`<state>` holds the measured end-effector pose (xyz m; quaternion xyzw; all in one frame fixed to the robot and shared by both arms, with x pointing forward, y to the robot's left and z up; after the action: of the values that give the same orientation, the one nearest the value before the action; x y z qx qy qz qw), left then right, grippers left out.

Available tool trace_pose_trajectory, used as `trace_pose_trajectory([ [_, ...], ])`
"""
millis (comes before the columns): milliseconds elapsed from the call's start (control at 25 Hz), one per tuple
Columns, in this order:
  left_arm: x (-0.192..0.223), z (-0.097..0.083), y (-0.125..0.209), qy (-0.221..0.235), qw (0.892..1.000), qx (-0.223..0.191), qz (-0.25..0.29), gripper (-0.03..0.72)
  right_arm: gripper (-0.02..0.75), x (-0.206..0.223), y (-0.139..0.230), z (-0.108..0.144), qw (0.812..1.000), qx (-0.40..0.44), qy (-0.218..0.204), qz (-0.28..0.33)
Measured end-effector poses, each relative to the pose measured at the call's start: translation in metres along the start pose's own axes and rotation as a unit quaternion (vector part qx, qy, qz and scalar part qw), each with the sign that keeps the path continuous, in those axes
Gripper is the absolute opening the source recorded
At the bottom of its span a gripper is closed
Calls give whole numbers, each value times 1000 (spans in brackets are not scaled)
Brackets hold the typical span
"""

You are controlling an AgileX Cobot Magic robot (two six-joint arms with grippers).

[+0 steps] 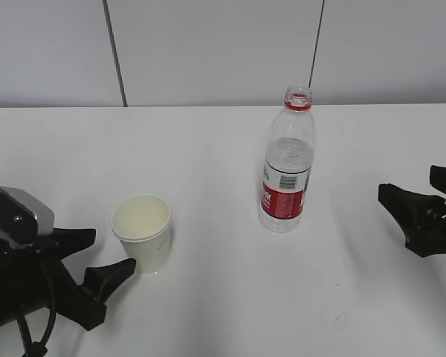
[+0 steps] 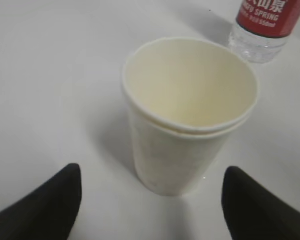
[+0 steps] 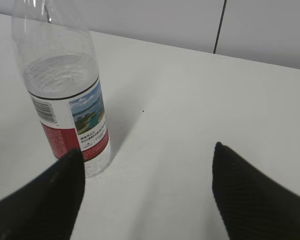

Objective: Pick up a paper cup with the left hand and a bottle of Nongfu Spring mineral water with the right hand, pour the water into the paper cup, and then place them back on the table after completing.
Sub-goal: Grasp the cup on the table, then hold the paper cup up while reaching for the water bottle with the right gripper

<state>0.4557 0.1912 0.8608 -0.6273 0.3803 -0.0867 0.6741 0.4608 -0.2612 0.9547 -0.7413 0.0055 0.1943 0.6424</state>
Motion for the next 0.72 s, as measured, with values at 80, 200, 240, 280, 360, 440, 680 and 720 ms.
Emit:
trace_pose_trajectory([
  [80, 6, -1, 4, 16, 1000, 7, 8, 533, 587, 0, 0, 0, 1000, 0, 0, 0],
  [200, 14, -1, 10, 25, 999, 6, 19, 540, 587, 0, 0, 0, 1000, 0, 0, 0],
  [240, 16, 0, 13, 26, 999, 4, 24, 547, 587, 0, 0, 0, 1000, 0, 0, 0],
  [280, 17, 0, 14, 27, 999, 3, 27, 552, 587, 0, 0, 0, 1000, 0, 0, 0],
  [360, 18, 0, 16, 30, 999, 3, 31, 568, 587, 0, 0, 0, 1000, 0, 0, 0],
  [440, 20, 0, 15, 32, 999, 5, 29, 584, 587, 0, 0, 0, 1000, 0, 0, 0],
  [680, 32, 1, 3, 51, 998, 26, 4, 591, 587, 0, 0, 0, 1000, 0, 0, 0],
  [720, 34, 1, 0, 53, 998, 30, -2, 591, 587, 0, 0, 0, 1000, 0, 0, 0],
])
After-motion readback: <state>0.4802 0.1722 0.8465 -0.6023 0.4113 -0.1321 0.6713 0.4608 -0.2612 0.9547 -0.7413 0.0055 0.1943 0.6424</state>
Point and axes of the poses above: a point on each arm's last joint axis where the gripper is mounted, x pointing out along that axis toward the gripper, z along the wrist's bending axis when the last joint is at zero, y = z × x, the point moved 2 cm from there along x, pointing out along that axis toward the gripper, and after that the axes turned 2 degrees about -x, right-handed, at the moved point
